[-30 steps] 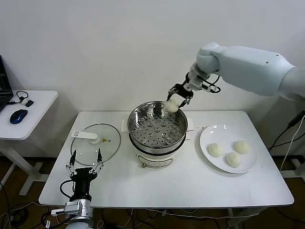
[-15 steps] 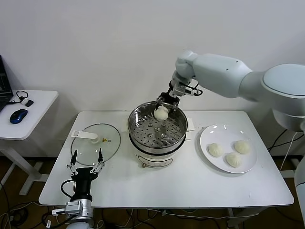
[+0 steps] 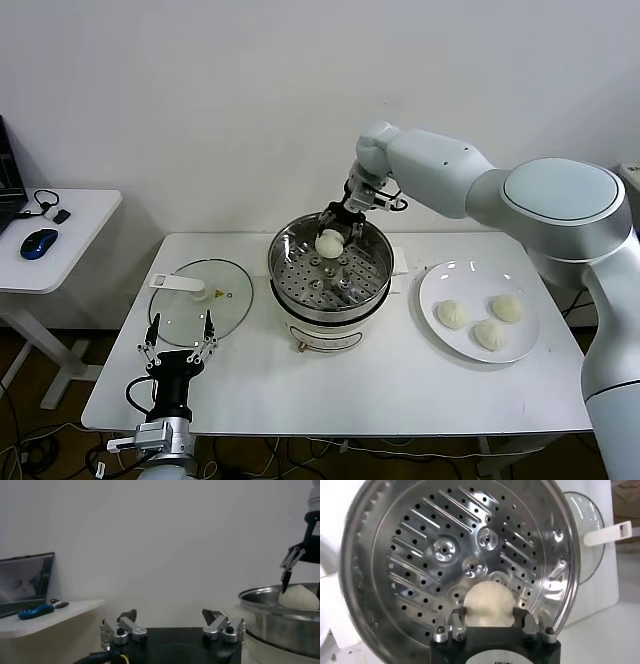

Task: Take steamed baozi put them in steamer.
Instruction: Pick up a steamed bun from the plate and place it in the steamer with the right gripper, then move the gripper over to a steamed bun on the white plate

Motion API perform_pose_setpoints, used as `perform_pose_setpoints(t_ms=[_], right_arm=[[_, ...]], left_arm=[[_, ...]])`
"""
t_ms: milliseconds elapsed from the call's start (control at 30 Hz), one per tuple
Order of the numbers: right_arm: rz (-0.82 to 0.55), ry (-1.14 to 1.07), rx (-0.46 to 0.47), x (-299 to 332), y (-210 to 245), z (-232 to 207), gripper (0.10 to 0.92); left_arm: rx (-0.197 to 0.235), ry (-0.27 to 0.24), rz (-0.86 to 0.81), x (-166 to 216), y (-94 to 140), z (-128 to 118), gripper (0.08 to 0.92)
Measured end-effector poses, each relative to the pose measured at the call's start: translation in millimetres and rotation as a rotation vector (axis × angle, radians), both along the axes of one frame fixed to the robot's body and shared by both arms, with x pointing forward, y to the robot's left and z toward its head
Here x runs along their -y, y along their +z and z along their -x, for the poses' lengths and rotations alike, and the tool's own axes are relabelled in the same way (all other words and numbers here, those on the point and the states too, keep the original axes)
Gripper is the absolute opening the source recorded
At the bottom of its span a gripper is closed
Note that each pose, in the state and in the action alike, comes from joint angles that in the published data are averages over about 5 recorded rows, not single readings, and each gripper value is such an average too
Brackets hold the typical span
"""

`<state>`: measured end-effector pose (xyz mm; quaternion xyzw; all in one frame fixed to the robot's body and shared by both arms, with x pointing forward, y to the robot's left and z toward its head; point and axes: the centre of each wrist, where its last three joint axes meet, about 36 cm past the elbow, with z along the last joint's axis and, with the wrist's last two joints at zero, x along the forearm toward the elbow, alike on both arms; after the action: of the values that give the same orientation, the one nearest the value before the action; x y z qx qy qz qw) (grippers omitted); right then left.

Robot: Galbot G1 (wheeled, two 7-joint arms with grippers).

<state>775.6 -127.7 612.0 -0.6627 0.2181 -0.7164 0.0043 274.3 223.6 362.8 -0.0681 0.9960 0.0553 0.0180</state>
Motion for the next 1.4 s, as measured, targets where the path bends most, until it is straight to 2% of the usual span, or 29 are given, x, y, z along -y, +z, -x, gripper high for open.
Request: perform_pose_setpoints(t_ms=[500,700,867,1100,1400], right_arm=[[-0.018,-0.031,0.008,-1.5,-8.7,-5.8,0.654],[-0.016,-0.036,0.015,0.7,-5.3,-7.1,0.784],[-0.027,-0.041,0.023,3.4,0.0,-8.0,0.821],[-0.022,-0.043,0.025,10.7,17.7,-7.6,0.823],[-0.023,-0.044,-0.008,31.9,64.0,3.6,0.823]], left_arm=[[0.004,0.004,0.006,-0.6,-0.9,-1.0,0.823],[0.006,0.004,0.008,-0.7,-0.3,-0.9,0.823],[0.010,0.003,0.008,-0.5,0.9,-0.8,0.823],[0.014,0.006,0.006,-1.7,3.8,0.0,0.823],[0.013,0.001,0.005,-0.5,7.8,1.7,0.823]])
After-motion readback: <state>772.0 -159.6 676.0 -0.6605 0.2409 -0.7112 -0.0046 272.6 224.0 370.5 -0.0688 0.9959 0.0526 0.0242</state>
